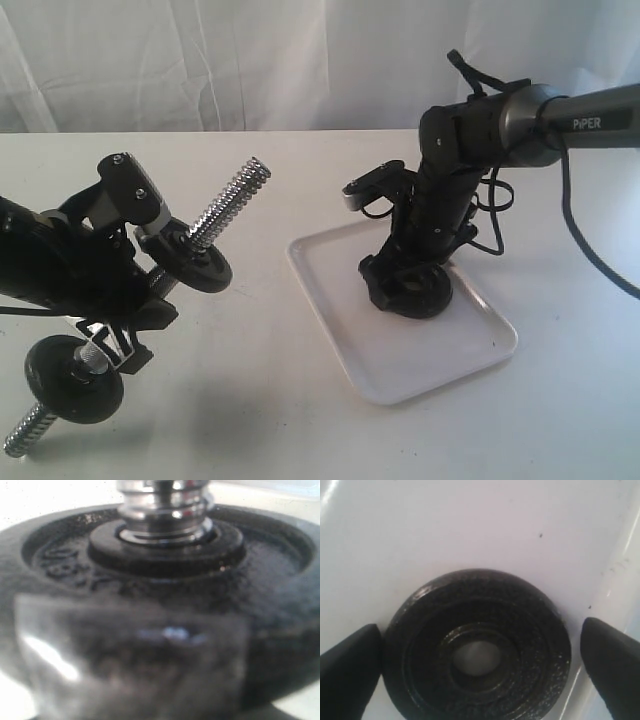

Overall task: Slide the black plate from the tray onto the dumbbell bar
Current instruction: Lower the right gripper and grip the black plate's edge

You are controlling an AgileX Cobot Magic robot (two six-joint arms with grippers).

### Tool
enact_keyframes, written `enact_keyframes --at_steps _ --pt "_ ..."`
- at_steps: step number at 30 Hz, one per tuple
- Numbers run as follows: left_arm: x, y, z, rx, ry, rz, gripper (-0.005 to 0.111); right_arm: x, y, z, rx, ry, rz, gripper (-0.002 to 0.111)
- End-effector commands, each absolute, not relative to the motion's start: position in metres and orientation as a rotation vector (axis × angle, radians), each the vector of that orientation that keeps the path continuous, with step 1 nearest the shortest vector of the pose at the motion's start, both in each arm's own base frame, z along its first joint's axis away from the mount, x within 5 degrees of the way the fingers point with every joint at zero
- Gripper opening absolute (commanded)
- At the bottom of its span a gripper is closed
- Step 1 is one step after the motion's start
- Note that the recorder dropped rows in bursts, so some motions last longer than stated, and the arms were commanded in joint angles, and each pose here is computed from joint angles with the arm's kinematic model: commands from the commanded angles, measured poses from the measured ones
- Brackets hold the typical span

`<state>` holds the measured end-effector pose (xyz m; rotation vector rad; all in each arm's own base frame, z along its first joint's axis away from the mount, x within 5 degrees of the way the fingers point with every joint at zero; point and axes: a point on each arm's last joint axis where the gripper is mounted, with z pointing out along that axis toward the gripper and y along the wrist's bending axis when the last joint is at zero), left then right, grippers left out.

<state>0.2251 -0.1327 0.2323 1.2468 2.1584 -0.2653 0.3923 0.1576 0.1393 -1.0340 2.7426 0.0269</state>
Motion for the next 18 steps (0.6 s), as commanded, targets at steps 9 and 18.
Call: enact_keyframes --at_steps 9,18 --pt "0.2286 -0.1333 0.2603 1.079 2.063 -0.274 0.0 0.3857 0.1522 0.1371 -1.095 2.817 -0.021 0.104" --pt "0.2286 -0.1333 0.2603 1.079 2.063 -0.274 0.0 0.3903 0.1543 0.1375 -1.045 2.773 -0.013 0.104"
